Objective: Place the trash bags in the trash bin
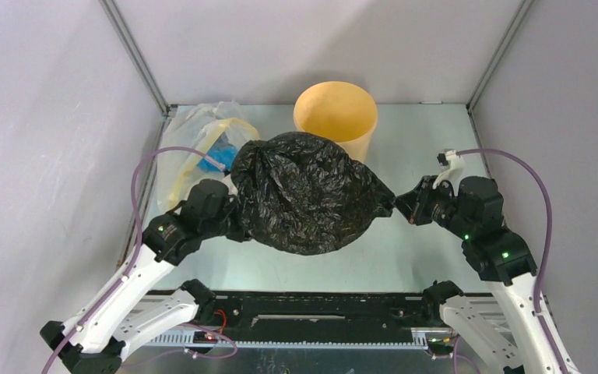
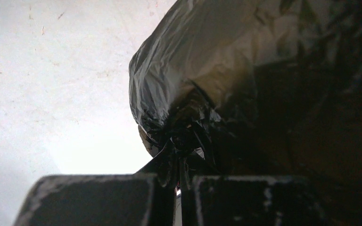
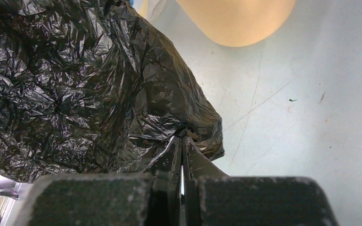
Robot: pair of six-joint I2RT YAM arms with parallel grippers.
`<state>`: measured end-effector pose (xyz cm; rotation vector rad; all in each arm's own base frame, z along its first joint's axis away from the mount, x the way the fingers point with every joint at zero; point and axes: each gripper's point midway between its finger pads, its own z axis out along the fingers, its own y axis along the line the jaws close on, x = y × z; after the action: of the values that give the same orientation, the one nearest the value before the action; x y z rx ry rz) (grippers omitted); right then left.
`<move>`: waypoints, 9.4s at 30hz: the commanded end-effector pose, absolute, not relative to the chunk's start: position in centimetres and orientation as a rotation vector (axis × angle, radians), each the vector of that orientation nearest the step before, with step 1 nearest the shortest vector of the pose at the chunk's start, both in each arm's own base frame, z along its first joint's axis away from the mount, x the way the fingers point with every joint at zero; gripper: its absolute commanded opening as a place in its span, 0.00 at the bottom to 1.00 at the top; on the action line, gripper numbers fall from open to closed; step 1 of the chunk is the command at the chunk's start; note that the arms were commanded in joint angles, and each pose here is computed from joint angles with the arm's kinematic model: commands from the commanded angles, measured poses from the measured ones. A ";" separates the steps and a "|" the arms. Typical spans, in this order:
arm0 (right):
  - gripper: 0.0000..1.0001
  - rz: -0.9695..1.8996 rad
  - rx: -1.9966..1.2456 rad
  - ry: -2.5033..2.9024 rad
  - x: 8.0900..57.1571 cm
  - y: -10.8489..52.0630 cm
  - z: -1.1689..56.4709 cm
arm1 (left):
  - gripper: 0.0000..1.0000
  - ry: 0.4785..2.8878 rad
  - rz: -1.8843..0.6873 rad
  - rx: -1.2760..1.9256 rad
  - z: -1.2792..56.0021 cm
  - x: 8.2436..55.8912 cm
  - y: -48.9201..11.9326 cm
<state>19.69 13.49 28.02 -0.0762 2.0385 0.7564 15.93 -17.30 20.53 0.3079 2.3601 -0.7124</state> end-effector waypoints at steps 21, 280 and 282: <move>0.00 0.935 -0.968 1.857 12.3 29.5 26.3 | 0.00 2.416 -0.209 0.539 21.6 20.0 -20.9; 0.00 0.577 -0.472 2.330 37.7 27.6 25.9 | 0.00 2.175 -0.521 0.376 29.2 43.1 -28.3; 0.00 0.538 -0.400 2.337 38.7 25.7 25.8 | 0.00 2.168 -0.536 0.378 29.1 43.4 -28.7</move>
<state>37.12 28.48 23.50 -0.5354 2.3897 0.5502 42.52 -28.07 27.05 0.3576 2.2519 -0.5174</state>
